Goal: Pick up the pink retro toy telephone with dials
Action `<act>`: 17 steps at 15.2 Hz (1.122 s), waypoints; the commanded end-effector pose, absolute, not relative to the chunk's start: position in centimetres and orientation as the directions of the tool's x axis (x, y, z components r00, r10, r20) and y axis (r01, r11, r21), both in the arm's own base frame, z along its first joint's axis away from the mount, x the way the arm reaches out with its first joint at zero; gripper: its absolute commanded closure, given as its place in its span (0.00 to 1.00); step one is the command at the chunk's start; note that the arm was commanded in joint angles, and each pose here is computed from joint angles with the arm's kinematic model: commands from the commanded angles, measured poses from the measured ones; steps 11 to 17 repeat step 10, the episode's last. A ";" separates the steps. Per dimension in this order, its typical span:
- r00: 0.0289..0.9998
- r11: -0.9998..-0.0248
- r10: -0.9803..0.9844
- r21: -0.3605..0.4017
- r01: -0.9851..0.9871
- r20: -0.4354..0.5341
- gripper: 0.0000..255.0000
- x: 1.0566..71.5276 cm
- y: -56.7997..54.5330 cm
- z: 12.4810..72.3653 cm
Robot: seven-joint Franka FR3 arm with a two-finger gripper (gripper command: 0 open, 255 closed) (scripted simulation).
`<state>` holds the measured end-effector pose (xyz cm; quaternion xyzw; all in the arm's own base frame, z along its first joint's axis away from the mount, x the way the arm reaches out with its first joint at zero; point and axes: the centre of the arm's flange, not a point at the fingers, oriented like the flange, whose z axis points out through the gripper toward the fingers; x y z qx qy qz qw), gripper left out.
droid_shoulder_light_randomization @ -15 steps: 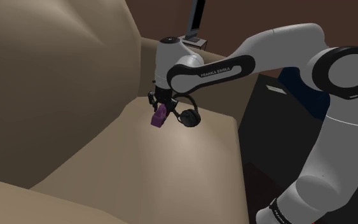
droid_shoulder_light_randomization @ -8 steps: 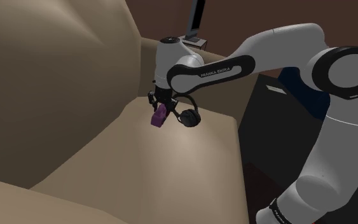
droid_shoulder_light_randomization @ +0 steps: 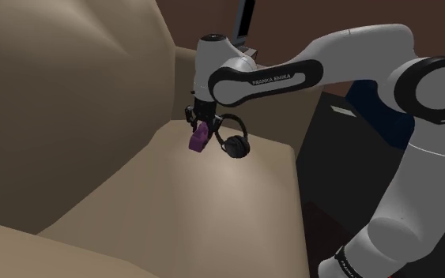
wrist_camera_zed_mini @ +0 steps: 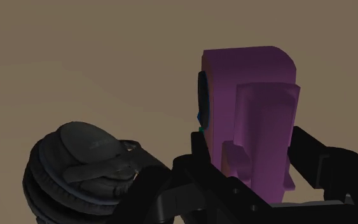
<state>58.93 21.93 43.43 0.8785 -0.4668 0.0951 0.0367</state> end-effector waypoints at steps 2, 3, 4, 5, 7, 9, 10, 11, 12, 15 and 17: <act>0.546 -0.562 -0.813 -0.025 -0.827 0.202 1.00 58.9 22.0 45.0; 0.546 -0.562 -0.813 -0.025 -0.827 0.202 1.00 58.9 22.0 45.5; 0.546 -0.562 -0.813 -0.025 -0.827 0.202 1.00 58.9 22.0 46.0; 0.546 -0.562 -0.813 -0.025 -0.827 0.202 1.00 58.9 22.0 46.5; 0.546 -0.562 -0.813 -0.025 -0.827 0.202 1.00 58.9 22.0 47.6; 0.546 -0.562 -0.813 -0.025 -0.827 0.202 1.00 58.9 22.0 48.2; 0.546 -0.562 -0.813 -0.025 -0.827 0.202 1.00 58.9 22.0 48.2; 0.546 -0.562 -0.813 -0.025 -0.827 0.202 1.00 58.9 22.0 48.2; 0.546 -0.562 -0.813 -0.025 -0.827 0.202 1.00 58.9 22.0 48.2; 0.546 -0.562 -0.813 -0.025 -0.827 0.202 1.00 58.9 22.0 48.2; 0.546 -0.562 -0.813 -0.025 -0.827 0.202 1.00 58.9 22.0 48.2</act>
